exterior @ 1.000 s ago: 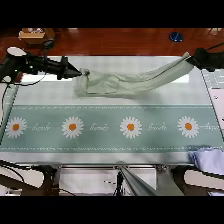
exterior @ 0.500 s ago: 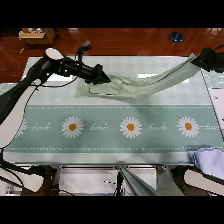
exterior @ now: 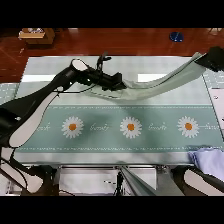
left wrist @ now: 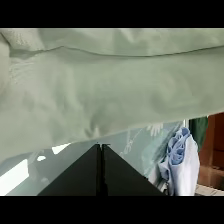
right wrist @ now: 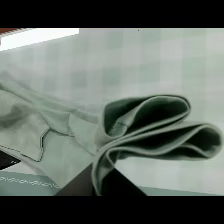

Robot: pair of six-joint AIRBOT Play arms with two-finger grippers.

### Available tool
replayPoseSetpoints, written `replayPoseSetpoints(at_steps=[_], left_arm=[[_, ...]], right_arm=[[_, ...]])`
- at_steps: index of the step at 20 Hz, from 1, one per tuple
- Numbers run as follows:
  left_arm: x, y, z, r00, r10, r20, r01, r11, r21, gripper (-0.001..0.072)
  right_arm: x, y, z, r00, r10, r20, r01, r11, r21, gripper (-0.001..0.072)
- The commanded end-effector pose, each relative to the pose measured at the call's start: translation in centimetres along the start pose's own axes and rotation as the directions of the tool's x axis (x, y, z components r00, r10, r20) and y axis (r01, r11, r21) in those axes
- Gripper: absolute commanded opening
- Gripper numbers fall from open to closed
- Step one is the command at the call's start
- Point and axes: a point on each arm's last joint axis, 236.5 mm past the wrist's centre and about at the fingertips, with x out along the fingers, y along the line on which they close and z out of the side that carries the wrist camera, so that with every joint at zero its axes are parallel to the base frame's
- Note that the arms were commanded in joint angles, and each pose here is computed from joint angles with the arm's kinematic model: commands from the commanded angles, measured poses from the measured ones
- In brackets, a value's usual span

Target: Fold the shirts.

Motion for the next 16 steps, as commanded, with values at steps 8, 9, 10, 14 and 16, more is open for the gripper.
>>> replayPoseSetpoints(at_steps=[8, 9, 10, 14, 16], left_arm=[[4.7, -0.7, -0.2, 0.997, -0.054, 0.057, 0.06, 0.993, -0.105, 0.0017], [5.3, -0.8, -0.7, 0.997, -0.059, 0.046, 0.064, 0.992, -0.113, 0.0017], [6.0, -0.9, -1.3, 0.997, -0.07, 0.031, 0.073, 0.989, -0.126, 0.0017], [8.1, -3.3, -3.7, 0.991, -0.133, -0.011, 0.131, 0.982, -0.136, 0.0017], [9.1, -4.2, -5.1, 0.988, -0.149, -0.037, 0.143, 0.981, -0.133, 0.0017]], right_arm=[[-3.7, 2.2, -2.6, 0.999, -0.007, -0.05, 0.007, 1.0, -0.014, 0.0036], [-3.8, 2.3, -2.6, 0.999, -0.006, -0.05, 0.006, 1.0, -0.01, 0.0036], [-3.8, 2.3, -2.6, 0.999, -0.006, -0.049, 0.006, 1.0, -0.009, 0.0036], [-3.8, 2.3, -2.5, 0.999, -0.007, -0.046, 0.007, 1.0, -0.009, 0.0036], [-3.8, 2.3, -2.4, 0.999, -0.008, -0.042, 0.008, 1.0, -0.009, 0.0036]])
